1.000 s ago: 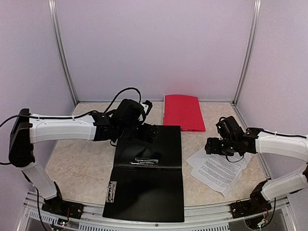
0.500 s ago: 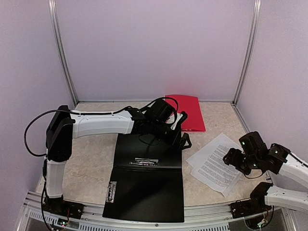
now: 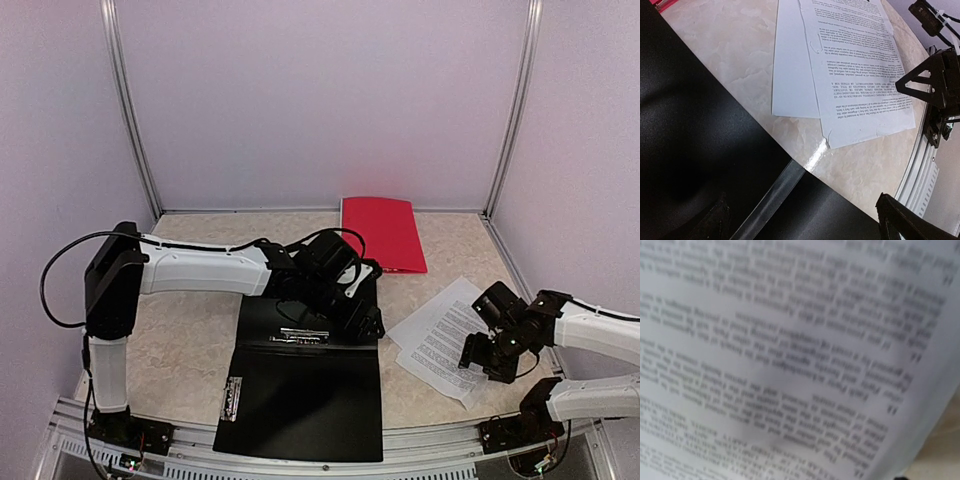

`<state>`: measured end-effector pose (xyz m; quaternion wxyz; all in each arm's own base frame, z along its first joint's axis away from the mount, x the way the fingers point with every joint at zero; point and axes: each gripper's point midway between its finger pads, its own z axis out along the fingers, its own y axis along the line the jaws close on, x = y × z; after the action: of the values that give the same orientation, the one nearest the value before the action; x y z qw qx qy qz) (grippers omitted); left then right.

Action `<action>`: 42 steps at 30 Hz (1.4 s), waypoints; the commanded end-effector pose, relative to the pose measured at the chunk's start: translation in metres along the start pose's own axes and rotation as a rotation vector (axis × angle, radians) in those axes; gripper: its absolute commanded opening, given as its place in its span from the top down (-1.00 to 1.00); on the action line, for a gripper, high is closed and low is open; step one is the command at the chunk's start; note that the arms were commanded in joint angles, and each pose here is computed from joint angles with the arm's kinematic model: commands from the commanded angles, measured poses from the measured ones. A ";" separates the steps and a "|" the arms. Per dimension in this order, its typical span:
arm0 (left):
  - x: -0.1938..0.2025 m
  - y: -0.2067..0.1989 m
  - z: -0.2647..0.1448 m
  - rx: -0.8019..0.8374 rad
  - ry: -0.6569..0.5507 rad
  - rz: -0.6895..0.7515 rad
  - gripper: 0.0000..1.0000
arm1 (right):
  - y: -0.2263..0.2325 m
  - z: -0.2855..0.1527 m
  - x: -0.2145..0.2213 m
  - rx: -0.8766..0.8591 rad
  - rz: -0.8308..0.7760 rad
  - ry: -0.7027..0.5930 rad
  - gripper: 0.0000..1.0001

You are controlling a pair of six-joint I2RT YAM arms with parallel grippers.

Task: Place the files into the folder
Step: Pick up the file from the center of the board.

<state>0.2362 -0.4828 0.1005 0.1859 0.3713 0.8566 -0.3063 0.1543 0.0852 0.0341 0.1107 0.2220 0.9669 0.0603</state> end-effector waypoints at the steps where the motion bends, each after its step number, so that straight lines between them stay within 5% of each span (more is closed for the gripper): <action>1: -0.016 -0.005 -0.026 0.021 -0.069 0.011 -0.98 | -0.005 0.005 0.017 0.013 0.057 0.089 -0.53; 15: -0.024 -0.008 -0.047 0.044 -0.107 0.012 -0.97 | -0.009 0.021 0.026 0.116 -0.009 0.176 -0.26; 36: -0.026 0.005 -0.055 0.015 -0.117 -0.002 -0.98 | 0.008 -0.001 -0.011 0.121 -0.057 0.037 1.00; 42: -0.028 0.011 -0.058 -0.011 -0.119 -0.005 -0.97 | 0.020 -0.016 -0.029 0.134 -0.106 -0.008 1.00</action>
<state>0.2515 -0.4595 0.1348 0.2174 0.3511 0.8501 -0.3267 0.1753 0.0946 0.0458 0.0856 0.1963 0.9767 0.0157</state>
